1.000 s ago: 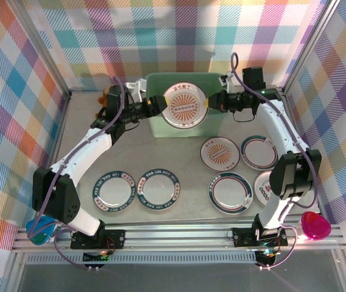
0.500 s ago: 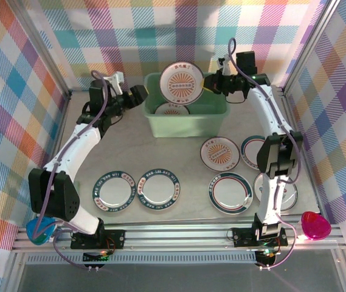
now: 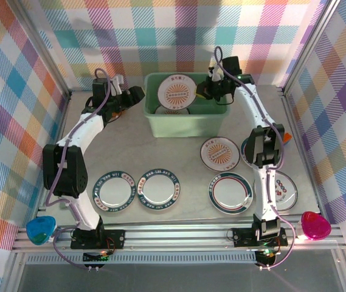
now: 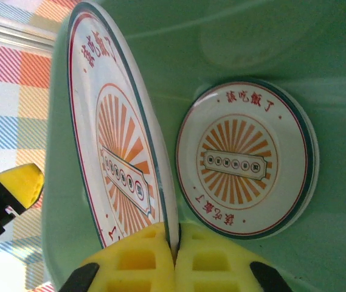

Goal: Place the plates into the plastic bin on the countertop

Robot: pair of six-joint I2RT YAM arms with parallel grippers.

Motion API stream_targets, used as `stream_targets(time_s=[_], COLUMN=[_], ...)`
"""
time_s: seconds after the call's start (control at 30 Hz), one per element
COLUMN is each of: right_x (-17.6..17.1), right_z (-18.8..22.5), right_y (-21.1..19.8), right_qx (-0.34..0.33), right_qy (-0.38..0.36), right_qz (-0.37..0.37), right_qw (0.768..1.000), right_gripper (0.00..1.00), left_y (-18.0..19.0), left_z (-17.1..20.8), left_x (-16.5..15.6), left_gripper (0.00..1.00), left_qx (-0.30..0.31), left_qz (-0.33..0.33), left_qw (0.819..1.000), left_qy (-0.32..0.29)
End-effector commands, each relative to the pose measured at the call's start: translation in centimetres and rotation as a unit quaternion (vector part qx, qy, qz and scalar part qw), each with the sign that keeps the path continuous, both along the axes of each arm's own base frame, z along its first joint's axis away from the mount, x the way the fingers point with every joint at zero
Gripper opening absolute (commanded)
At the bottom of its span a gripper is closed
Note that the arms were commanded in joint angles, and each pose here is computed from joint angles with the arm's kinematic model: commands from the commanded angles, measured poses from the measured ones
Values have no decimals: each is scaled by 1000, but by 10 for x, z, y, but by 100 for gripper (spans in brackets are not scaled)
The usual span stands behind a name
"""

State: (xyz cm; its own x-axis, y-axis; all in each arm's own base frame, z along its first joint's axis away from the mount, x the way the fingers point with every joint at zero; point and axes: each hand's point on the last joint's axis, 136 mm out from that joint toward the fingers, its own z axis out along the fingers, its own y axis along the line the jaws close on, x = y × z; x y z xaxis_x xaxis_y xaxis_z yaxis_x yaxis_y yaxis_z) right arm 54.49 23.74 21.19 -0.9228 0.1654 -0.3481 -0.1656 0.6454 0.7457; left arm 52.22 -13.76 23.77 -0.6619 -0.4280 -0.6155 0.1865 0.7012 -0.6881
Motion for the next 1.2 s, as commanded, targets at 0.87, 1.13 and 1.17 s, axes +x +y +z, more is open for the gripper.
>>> stream_targets(time_s=[0.87,1.13,1.17], right_x=[12,12,11], right_z=[-90,-102,-103], right_y=[29,28,28], right_qx=[-12,-33,-35], right_qy=[66,75,76], right_qz=[21,11,11], right_qw=[998,997,996], right_gripper=[0,2,2], left_y=[-6,-6,-6], left_z=[-25,-28,-28], left_x=[11,9,8], left_gripper=[75,75,75], left_qx=[31,33,33], left_qz=[-46,-49,-48], left_qw=[998,998,998], left_qy=[9,14,14])
